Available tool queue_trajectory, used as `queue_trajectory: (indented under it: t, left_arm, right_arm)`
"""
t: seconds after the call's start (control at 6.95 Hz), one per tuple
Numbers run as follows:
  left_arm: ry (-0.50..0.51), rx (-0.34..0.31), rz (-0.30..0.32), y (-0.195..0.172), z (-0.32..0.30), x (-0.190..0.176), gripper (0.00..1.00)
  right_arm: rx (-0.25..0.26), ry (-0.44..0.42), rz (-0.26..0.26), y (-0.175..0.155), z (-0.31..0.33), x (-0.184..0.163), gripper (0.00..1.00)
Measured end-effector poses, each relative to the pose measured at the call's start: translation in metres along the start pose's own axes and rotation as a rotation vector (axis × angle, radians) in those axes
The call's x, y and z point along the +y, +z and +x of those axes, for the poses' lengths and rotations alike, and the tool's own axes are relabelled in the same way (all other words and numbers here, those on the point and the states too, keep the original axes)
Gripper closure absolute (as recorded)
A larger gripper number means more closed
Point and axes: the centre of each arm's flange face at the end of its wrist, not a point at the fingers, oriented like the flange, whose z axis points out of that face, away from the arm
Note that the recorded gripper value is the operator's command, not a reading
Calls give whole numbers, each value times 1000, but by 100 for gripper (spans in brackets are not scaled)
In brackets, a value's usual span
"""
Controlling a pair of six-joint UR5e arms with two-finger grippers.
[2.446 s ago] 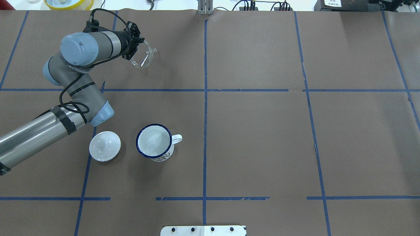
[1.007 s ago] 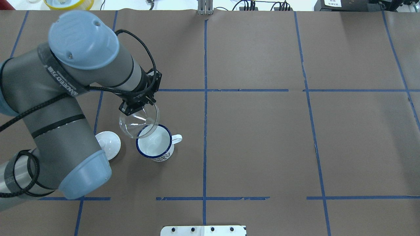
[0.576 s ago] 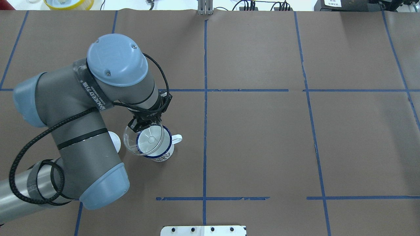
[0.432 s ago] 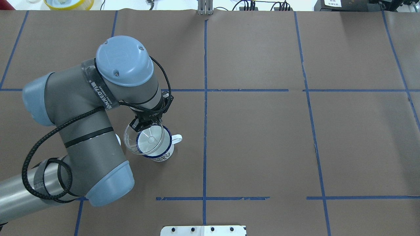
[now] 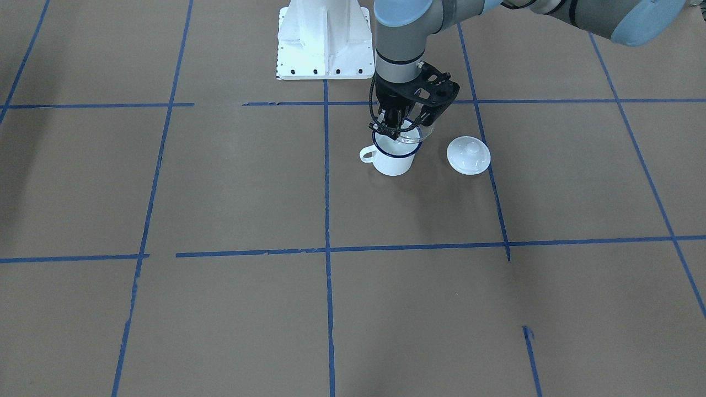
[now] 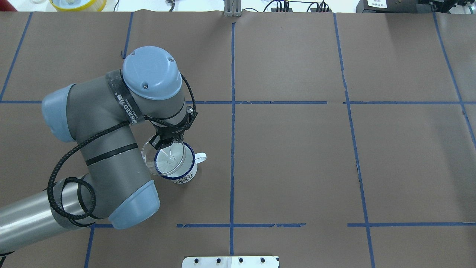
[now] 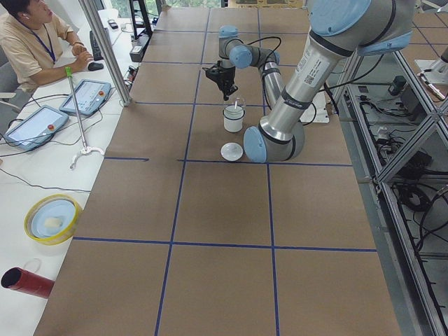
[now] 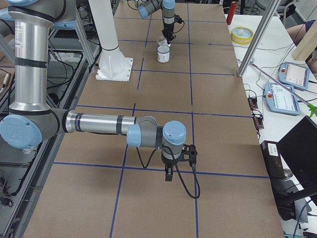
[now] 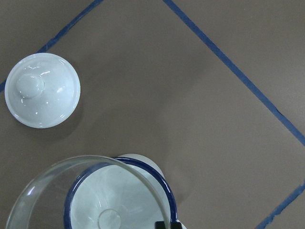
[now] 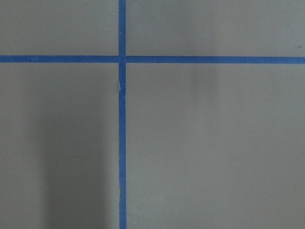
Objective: Place funnel on cup
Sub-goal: 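Lower the funnel into the mug mouth and open the left gripper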
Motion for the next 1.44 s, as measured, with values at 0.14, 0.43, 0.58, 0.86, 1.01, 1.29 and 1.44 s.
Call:
queue_trajectory:
  t: [0.14, 0.43, 0.58, 0.86, 1.01, 1.29, 1.44]
  left_arm:
    - [5, -11, 0, 6, 1, 3, 100]
    - [16, -24, -3, 15, 1, 9, 100]
    - [19, -27, -3, 20, 4, 11, 100]
    - [28, -34, 0, 27, 10, 12, 61]
    - [31, -41, 2, 31, 12, 12, 13]
    - [40, -47, 4, 34, 13, 11, 1]
    - [58, -42, 2, 31, 13, 12, 1]
  right_arm:
    - [0, 0, 0, 0, 0, 0, 0]
    - [0, 0, 0, 0, 0, 0, 0]
    - [0, 0, 0, 0, 0, 0, 0]
    - [0, 0, 0, 0, 0, 0, 0]
    - [0, 0, 0, 0, 0, 0, 0]
    - [0, 0, 0, 0, 0, 0, 0]
    - [0, 0, 0, 0, 0, 0, 0]
